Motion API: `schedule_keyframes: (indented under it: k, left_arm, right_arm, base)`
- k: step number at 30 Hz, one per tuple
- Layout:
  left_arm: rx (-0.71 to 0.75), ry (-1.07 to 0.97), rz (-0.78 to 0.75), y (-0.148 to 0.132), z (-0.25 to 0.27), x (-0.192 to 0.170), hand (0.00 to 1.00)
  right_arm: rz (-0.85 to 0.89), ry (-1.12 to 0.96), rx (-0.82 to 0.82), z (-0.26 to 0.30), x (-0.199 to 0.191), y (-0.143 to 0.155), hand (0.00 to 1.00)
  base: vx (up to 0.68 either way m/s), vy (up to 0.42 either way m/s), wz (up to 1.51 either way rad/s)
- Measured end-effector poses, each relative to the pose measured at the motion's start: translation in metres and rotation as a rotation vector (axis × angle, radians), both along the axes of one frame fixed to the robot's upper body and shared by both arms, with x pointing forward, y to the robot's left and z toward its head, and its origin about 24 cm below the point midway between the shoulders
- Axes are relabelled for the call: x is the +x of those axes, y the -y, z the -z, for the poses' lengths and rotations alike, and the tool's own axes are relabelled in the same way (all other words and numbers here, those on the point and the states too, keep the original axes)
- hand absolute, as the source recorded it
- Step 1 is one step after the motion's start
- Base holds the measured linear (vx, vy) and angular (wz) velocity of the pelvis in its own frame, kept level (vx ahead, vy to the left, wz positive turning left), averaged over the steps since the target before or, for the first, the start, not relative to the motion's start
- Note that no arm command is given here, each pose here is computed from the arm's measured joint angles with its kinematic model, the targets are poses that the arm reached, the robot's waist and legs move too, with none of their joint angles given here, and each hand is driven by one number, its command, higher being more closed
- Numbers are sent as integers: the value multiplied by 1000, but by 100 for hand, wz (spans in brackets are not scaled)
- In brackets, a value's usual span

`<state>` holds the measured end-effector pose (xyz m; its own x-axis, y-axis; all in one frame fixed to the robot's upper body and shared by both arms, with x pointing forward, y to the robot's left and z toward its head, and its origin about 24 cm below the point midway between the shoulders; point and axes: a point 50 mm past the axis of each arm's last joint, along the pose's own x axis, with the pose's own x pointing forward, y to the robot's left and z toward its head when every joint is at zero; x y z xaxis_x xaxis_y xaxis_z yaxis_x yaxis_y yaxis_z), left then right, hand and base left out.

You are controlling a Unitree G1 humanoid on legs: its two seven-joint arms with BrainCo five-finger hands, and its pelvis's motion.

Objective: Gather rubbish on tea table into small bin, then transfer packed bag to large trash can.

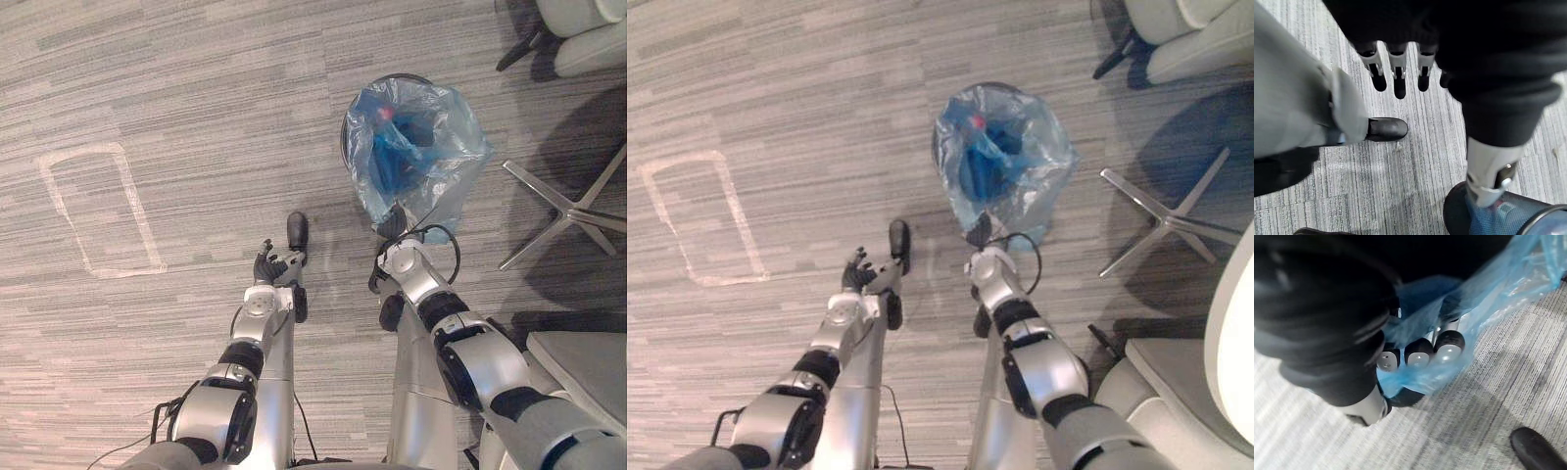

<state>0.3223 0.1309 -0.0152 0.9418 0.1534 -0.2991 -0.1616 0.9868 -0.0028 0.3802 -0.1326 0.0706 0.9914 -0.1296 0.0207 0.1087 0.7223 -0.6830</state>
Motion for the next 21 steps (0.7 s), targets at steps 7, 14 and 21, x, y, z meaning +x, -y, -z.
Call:
schedule_keyframes:
  k: [7,14,21]
  left_arm:
    - [4,-77,-21,-8,24,-23,0]
    - [44,-187,-26,-20,54,-58,0]
    - [92,-291,27,-21,76,-85,0]
  right_arm:
    - [-72,135,76,-9,-18,-16,100]
    - [-167,219,222,-5,-63,-37,100]
    - [-265,209,271,2,-95,-48,100]
  base:
    - [-16,-18,-13]
    - [32,-13,-15]
    - [116,-7,-13]
